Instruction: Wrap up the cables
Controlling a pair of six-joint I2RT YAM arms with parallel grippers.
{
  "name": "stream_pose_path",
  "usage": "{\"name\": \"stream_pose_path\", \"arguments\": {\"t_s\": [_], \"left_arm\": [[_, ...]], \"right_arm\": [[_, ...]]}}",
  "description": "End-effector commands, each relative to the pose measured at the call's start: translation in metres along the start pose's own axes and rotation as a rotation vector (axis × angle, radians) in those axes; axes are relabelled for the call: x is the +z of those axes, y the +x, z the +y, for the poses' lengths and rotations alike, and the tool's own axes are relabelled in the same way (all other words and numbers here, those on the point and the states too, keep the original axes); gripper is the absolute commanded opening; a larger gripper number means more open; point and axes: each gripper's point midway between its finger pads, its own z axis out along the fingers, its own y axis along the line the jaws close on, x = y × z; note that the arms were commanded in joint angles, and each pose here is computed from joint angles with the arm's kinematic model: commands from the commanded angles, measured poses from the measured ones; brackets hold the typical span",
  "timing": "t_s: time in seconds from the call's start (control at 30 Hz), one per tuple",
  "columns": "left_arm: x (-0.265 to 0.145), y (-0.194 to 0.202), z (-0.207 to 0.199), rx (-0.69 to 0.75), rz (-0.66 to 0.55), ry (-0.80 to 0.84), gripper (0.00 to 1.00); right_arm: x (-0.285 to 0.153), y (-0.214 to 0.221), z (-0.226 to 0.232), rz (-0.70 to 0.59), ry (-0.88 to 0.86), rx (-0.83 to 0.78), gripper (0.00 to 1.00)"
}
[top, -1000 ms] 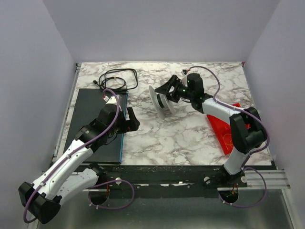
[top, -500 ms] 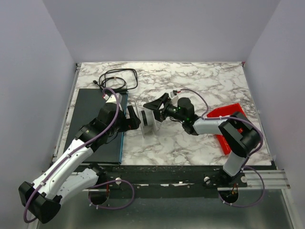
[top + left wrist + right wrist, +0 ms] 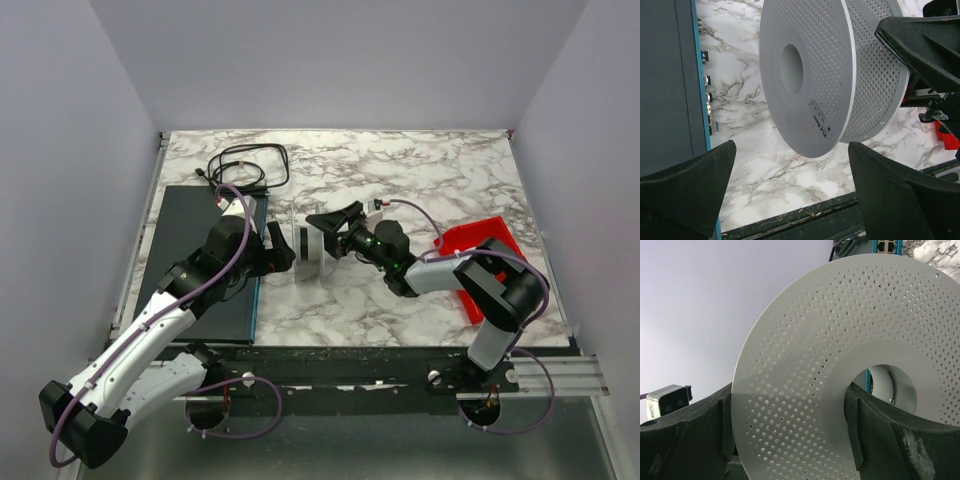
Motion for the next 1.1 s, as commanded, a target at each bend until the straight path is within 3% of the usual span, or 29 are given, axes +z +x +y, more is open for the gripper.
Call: {"name": "stream_pose_path", "arguments": {"t_s": [0.0, 0.1, 0.63, 1.07], "left_arm": [[-0.001, 0.003, 0.001, 0.008, 0.004, 0.013, 0.99], [0.002, 0.005, 0.003, 0.005, 0.011, 0.006, 0.99], [0.017, 0.01, 0.011, -0.005, 0.033, -0.045, 0.99], [0.015, 0.01, 0.006, 0.001, 0.047, -0.025, 0.98]], "right_arm": [[0.002, -0.003, -0.005, -0.062, 0.044, -0.056, 0.79], [0.004, -0.001, -0.001, -0.081, 0.062, -0.079, 0.86], [0.003, 0.005, 0.003, -0.059, 0.107, -0.146, 1.0], [-0.024, -0.007, 0.003, -0.106, 0.191, -0.251, 1.0]]}}
